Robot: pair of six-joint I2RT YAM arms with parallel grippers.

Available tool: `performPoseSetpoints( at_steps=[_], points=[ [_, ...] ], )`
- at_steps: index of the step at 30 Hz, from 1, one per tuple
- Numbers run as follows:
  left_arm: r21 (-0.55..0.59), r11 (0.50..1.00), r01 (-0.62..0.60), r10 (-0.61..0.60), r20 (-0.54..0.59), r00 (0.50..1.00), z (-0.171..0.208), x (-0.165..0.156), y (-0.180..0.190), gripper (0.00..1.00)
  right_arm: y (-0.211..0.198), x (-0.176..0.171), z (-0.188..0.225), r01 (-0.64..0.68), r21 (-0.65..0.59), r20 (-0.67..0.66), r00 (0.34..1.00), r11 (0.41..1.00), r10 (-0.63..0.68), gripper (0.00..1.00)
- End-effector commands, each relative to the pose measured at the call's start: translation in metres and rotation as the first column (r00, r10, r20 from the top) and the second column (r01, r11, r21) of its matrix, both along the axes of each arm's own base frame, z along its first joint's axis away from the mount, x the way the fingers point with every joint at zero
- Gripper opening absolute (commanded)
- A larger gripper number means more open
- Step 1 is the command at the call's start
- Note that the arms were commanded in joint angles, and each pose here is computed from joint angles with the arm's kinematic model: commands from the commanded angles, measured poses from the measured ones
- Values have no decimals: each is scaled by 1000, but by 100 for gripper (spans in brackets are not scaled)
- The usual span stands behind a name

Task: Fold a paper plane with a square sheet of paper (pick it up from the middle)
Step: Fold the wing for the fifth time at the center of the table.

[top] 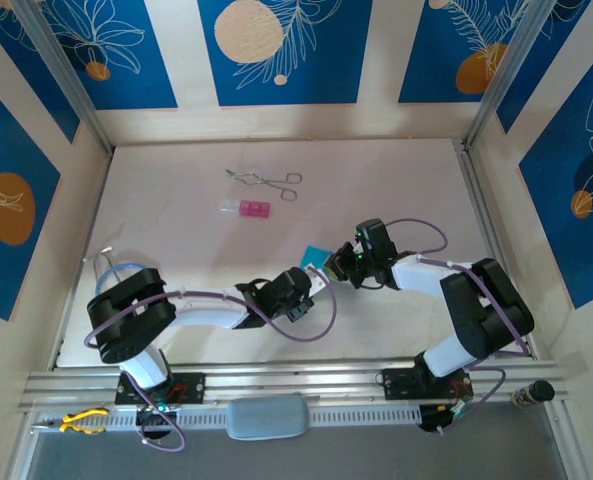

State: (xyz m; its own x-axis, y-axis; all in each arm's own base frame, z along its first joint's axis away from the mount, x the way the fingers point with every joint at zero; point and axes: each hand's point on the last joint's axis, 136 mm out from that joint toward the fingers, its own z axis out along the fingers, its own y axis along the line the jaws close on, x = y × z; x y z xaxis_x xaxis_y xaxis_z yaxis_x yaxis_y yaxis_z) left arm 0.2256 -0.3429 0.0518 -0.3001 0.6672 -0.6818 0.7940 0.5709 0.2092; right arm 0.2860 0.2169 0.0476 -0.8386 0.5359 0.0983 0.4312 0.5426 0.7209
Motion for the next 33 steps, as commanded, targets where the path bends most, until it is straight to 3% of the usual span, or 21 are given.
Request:
performPoseSetpoints(
  at_steps=[1, 7, 11, 23, 33],
  points=[
    [-29, 1000, 6, -7, -34, 999, -2, -4, -10, 10, -1, -2, 11, -40, -37, 32, 999, 999, 41, 11],
    [-91, 996, -5, -5, -107, 994, -3, -9, -17, 7, -20, -8, 16, -47, -128, 49, 997, 991, 54, 31],
    [-113, 994, -13, -7, -175, 984, -5, -11, -22, 4, -35, -12, 21, -29, -163, 64, 997, 986, 40, 38],
    [-191, 981, -44, -29, -368, 929, -7, -14, -32, 2, -52, -23, 31, -12, -117, 106, 994, 993, 24, 42],
    [-264, 959, -106, -60, -552, 831, -9, -14, -38, 1, -48, -29, 29, -51, -76, 110, 992, 996, 59, 41]
  ],
)
